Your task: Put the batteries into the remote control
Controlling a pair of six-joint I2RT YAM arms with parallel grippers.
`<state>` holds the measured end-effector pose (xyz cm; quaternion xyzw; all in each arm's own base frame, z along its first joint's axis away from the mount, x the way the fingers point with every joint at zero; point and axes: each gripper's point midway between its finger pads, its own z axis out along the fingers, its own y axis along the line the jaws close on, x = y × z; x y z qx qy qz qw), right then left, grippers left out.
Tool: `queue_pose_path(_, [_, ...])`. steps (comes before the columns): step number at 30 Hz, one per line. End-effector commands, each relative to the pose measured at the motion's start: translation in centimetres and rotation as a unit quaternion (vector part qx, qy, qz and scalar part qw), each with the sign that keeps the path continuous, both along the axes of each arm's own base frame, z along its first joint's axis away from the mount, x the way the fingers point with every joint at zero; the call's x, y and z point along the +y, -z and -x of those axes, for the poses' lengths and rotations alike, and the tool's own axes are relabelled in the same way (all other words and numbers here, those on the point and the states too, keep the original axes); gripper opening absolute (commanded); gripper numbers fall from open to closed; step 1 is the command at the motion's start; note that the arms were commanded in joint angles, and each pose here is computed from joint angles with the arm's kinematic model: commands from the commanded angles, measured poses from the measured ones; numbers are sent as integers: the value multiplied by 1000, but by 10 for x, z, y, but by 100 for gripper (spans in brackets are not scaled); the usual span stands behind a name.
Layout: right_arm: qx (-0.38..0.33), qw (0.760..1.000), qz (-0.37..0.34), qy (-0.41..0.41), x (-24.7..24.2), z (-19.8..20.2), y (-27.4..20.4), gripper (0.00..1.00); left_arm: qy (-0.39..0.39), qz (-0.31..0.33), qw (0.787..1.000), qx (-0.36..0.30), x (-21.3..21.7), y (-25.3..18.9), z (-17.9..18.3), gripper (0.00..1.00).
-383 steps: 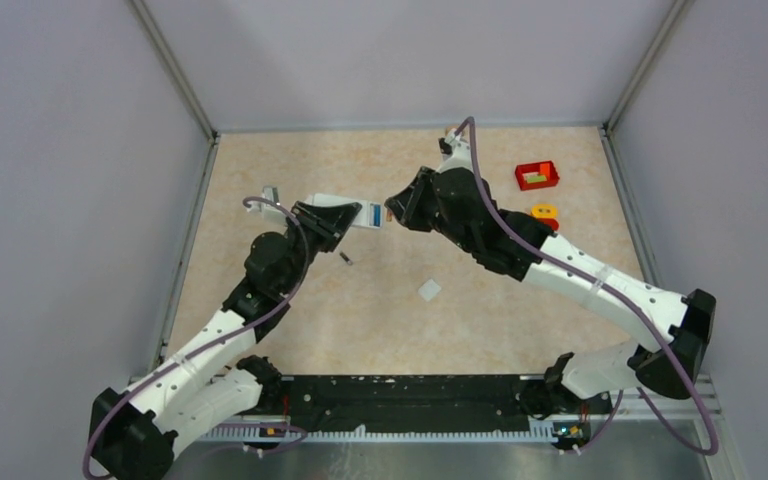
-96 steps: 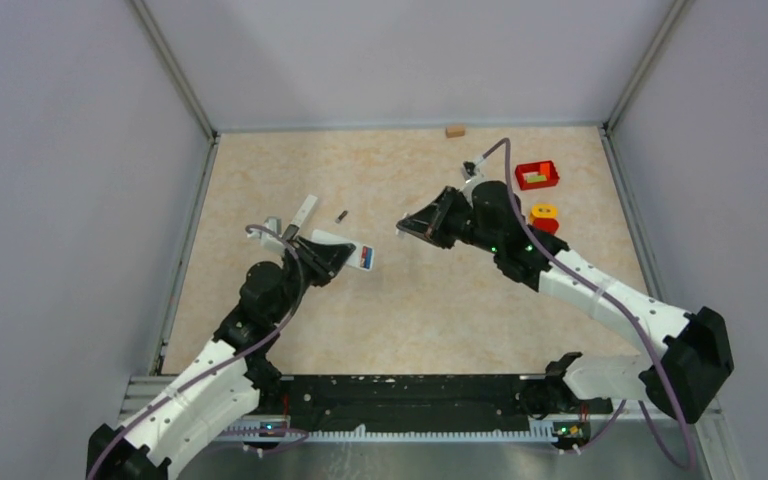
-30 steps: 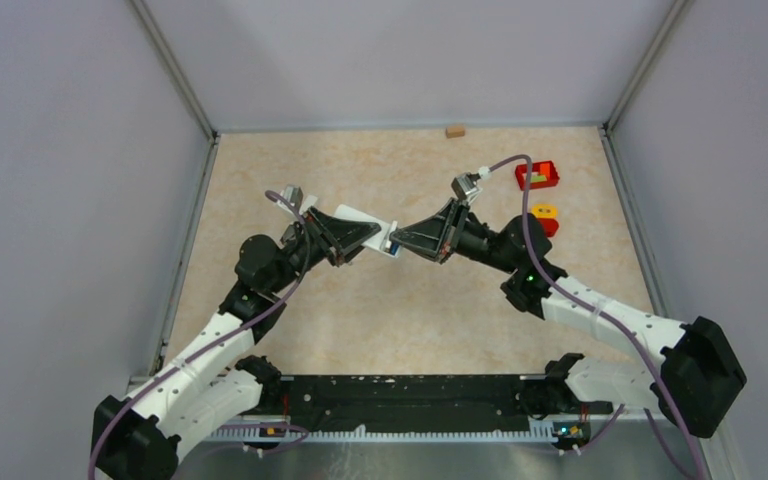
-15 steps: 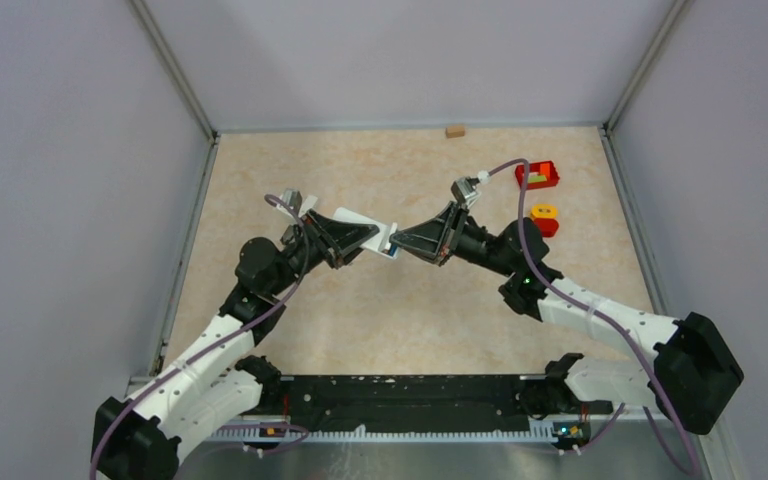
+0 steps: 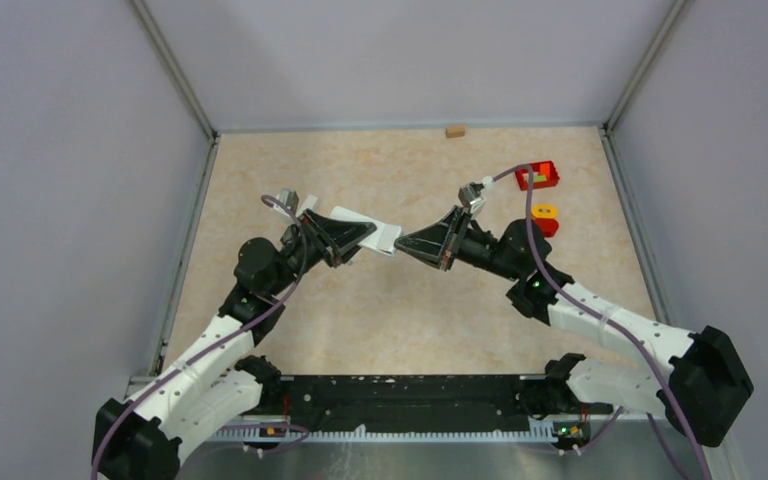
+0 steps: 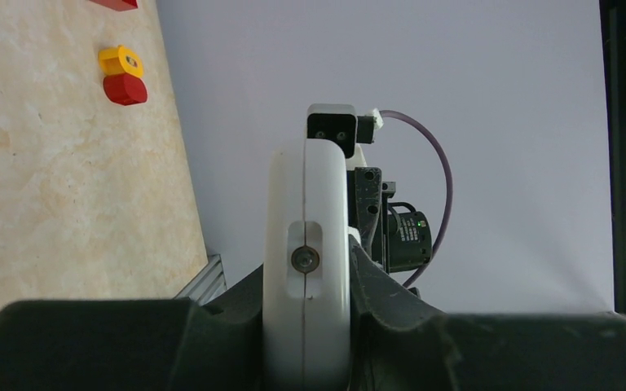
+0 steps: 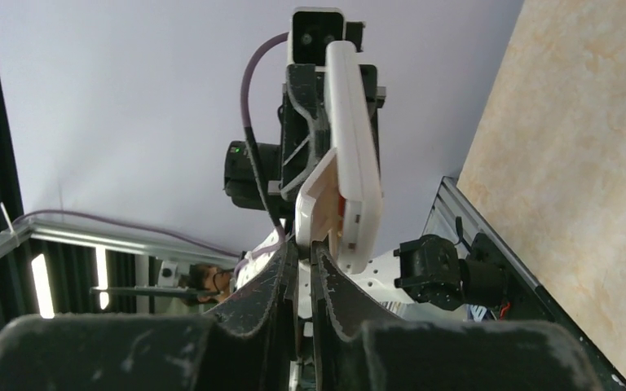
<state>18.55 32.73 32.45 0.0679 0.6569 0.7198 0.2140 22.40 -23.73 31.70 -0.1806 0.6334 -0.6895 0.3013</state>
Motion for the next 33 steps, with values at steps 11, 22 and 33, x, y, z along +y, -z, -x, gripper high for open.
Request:
queue_pose_path(11, [55, 997, 60, 18, -2, -3, 32, 21, 4, 37, 997, -73, 6, -42, 13, 0])
queue_pose_path(22, [43, 997, 64, 25, -7, -1, 24, 40, -9, 21, 998, -65, 7, -33, 6, 0])
queue_pose_path(33, [-6, 999, 41, 23, -4, -2, 6, 62, -12, 17, 998, -56, 8, -24, 4, 0])
